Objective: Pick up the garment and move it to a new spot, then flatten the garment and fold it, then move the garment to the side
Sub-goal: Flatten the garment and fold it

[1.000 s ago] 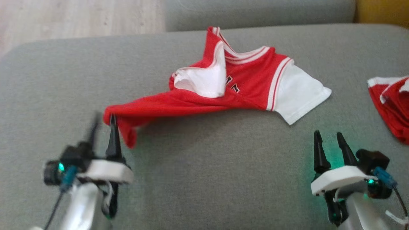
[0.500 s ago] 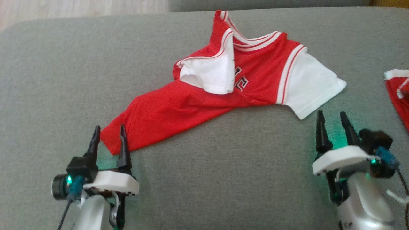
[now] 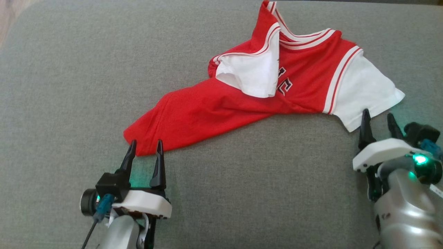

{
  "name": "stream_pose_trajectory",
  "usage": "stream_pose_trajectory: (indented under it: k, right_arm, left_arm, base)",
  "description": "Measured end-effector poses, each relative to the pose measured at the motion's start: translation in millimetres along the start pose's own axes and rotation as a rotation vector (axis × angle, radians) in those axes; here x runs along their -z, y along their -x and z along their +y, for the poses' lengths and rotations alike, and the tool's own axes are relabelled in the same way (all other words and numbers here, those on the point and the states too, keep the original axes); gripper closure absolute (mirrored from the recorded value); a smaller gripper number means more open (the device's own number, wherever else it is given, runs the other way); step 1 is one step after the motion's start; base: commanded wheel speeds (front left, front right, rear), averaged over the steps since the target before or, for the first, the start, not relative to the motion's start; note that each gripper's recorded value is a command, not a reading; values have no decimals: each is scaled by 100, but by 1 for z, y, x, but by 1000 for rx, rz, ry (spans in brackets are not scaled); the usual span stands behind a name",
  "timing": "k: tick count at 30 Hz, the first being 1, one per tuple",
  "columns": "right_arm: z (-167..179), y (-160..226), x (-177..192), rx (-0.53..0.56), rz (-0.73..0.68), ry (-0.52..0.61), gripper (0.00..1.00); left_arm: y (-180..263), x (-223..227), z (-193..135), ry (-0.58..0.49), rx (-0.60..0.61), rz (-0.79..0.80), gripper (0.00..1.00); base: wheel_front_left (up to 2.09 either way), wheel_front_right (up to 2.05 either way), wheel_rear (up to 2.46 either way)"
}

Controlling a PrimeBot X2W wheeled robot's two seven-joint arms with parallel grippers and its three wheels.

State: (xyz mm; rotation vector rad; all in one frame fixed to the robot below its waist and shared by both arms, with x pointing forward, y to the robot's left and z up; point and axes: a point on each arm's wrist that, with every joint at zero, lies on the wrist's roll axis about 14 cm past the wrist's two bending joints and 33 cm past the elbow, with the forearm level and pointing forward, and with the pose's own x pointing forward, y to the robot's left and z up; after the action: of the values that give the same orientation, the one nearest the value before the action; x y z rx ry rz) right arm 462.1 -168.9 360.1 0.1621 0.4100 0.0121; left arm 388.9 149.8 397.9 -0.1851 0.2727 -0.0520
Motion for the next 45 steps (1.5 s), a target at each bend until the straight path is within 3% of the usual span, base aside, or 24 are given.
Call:
stream_pose_trajectory:
  k: [2, 3, 5, 13, 23, 24, 25, 28, 30, 35, 40, 45]
  right_arm:
    - [3, -4, -2, -3, -2, -14, 0]
    - [5, -5, -2, -9, -1, -15, 9]
    - [8, -6, -1, -16, 3, -21, 100]
    - [0, 4, -9, 11, -36, -82, 100]
    - [-50, 76, 30, 117, -12, -98, 100]
    - [-56, 80, 29, 126, -20, -91, 17]
    - [-62, 84, 26, 137, -33, -84, 0]
    - [-68, 87, -2, 133, -121, -31, 0]
    - [-54, 81, -26, 88, -189, 11, 0]
    - [19, 61, -50, -112, -251, 66, 0]
    - [105, 38, -46, -353, -159, 150, 0]
    - [151, 18, -62, -489, -143, 282, 0]
  left_arm:
    - [0, 1, 0, 3, 0, 2, 0]
    - [0, 1, -1, 8, 1, 2, 0]
    - [0, 2, -3, 7, 10, 6, 0]
    - [-1, -3, -12, 4, 34, -10, 0]
    - [12, 0, -29, 19, 79, -7, 0]
    - [12, -1, -31, 18, 83, -10, 0]
    - [12, -2, -31, 17, 86, -12, 0]
    - [12, -2, -32, 17, 87, -13, 0]
    - [13, -2, -31, 17, 86, -11, 0]
    - [16, 2, -29, 27, 78, -1, 0]
    - [22, 8, -27, 41, 69, 15, 0]
    - [26, 12, -21, 51, 51, 27, 0]
  base:
    - [0, 0, 0]
    - [0, 0, 0]
    - [0, 0, 0]
    - [0, 0, 0]
    - [0, 0, 0]
    - [0, 0, 0]
    - [0, 0, 0]
    - [0, 0, 0]
    - [0, 0, 0]
    - [0, 0, 0]
    - [0, 0, 0]
    - [0, 0, 0]
